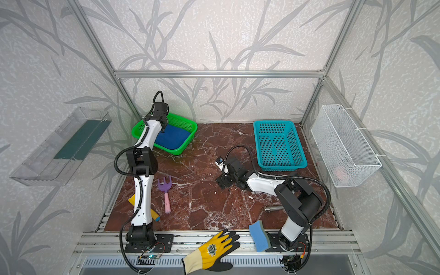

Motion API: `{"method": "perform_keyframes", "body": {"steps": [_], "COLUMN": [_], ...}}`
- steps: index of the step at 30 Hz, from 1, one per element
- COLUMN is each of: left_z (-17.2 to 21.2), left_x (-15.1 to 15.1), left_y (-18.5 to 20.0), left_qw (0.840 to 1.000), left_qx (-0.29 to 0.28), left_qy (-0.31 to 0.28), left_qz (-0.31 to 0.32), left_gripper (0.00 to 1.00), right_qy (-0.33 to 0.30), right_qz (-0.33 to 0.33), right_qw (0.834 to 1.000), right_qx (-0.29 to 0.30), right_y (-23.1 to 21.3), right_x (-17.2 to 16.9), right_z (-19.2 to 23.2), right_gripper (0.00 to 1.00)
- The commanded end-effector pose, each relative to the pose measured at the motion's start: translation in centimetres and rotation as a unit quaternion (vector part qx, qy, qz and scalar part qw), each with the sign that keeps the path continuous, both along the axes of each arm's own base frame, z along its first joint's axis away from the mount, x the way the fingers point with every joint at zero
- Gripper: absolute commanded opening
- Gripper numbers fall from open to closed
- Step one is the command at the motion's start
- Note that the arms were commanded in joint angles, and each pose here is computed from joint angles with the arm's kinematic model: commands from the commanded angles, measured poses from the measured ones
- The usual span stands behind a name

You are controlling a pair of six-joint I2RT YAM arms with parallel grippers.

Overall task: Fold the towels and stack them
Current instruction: 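Open the left gripper over the green basket and lift away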

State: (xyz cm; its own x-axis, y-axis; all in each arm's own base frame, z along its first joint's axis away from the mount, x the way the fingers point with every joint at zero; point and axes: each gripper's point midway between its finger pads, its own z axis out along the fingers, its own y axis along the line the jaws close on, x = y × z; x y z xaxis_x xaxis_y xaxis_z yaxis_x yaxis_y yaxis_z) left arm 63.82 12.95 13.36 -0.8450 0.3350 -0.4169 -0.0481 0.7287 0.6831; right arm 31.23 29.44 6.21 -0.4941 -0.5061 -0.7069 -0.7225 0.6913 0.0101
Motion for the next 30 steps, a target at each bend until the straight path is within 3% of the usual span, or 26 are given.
{"method": "perform_keyframes", "body": {"steps": [1,8,15,16,17,18,20,26,30], "left_z": [0.8,5.7,9.8,10.2,10.6,11.3,12.5,14.0,13.8], "left_x": [0.1,-0.9,-3.3,-3.6,-4.0,-4.4,-5.2,-8.3,-11.6], "left_y": [1.3,2.1,0.7,0.3,-0.2,-0.7,-1.6,-7.2,-10.7], "left_qw": [1.0,0.997,0.986,0.985,0.983,0.981,0.976,0.961,0.957], "left_qx": [0.026,-0.005,-0.126,-0.137,-0.151,-0.165,-0.189,-0.257,-0.27], "left_qy": [-0.007,-0.062,-0.098,-0.099,-0.098,-0.1,-0.107,-0.095,-0.092], "left_qz": [0.017,0.04,0.037,0.034,0.029,0.027,0.023,-0.035,-0.056], "left_gripper": [0.57,0.63,0.66,0.7,0.84,0.85,0.99,0.99,0.99], "right_qy": [-0.008,-0.02,-0.039,-0.042,-0.046,-0.05,-0.059,-0.08,-0.098], "right_qz": [0.006,0.007,0.009,0.007,0.005,0.003,0.003,-0.008,-0.025], "right_qw": [1.0,1.0,0.999,0.999,0.999,0.999,0.998,0.997,0.995], "right_qx": [0.0,0.009,0.019,0.018,0.019,0.02,0.022,0.009,0.001], "right_y": [0.6,0.4,0.4,0.4,0.4,0.4,0.5,-0.6,-2.2], "right_x": [0.2,-0.1,0.1,0.2,0.4,0.5,0.7,0.9,0.5], "right_z": [0.6,0.6,0.9,1.1,1.3,1.6,2.3,4.3,5.9], "right_gripper": [0.99,0.99,0.99,0.99,0.99,0.99,0.99,0.99,0.99]}}
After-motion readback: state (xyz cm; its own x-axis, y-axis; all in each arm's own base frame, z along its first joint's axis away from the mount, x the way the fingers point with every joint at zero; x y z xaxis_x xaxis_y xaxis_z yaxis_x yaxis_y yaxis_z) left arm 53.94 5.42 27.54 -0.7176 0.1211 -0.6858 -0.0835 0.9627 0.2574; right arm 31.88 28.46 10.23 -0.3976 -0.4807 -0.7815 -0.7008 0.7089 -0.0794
